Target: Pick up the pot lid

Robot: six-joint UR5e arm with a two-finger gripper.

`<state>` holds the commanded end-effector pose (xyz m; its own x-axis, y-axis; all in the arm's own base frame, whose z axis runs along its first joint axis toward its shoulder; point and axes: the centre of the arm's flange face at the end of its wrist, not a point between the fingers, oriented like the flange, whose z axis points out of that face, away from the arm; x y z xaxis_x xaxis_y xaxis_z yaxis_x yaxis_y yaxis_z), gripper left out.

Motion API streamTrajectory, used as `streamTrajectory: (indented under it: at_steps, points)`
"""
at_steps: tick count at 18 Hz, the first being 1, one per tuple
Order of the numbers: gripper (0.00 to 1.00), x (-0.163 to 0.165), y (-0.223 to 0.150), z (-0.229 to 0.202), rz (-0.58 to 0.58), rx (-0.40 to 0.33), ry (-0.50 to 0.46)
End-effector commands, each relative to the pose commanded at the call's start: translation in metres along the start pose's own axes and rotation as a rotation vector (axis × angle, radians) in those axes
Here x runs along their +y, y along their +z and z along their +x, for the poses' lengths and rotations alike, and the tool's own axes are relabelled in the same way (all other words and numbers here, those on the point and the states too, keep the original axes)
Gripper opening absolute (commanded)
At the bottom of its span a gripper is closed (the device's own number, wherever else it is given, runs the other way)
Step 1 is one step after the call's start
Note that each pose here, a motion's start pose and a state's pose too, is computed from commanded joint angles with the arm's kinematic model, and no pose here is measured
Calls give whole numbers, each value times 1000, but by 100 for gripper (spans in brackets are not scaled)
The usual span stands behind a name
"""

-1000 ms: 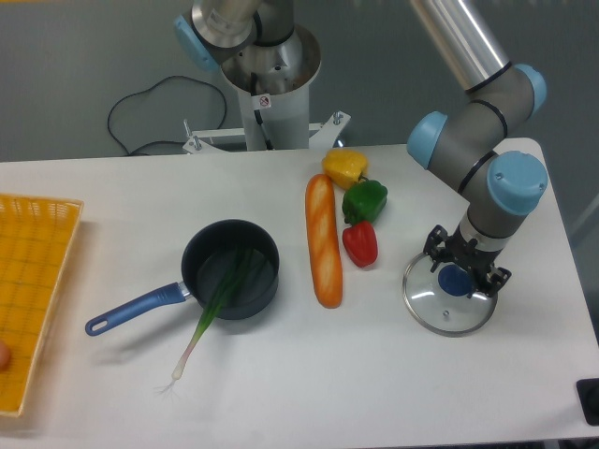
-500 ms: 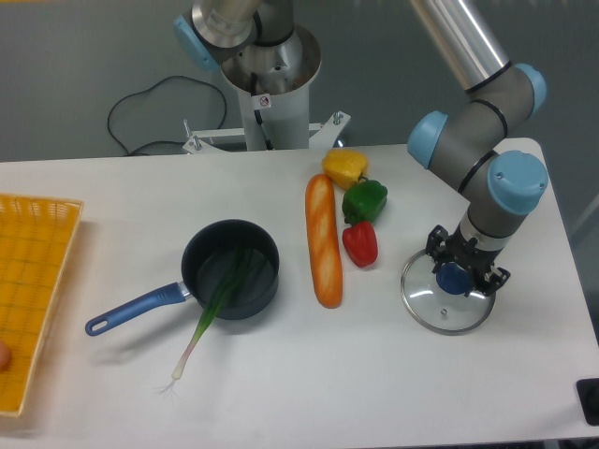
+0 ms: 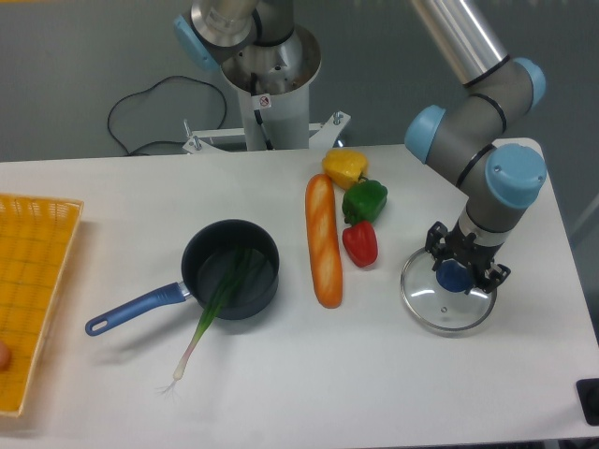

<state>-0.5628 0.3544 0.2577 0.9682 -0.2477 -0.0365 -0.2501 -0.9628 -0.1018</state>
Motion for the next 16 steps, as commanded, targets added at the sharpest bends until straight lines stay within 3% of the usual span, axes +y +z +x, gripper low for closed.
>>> streamTrajectory:
  at_steps: [8,16]
  points:
    - [43,-14,-41,18,-5,41,10]
    - [43,-10,-53,17,-8,69,7]
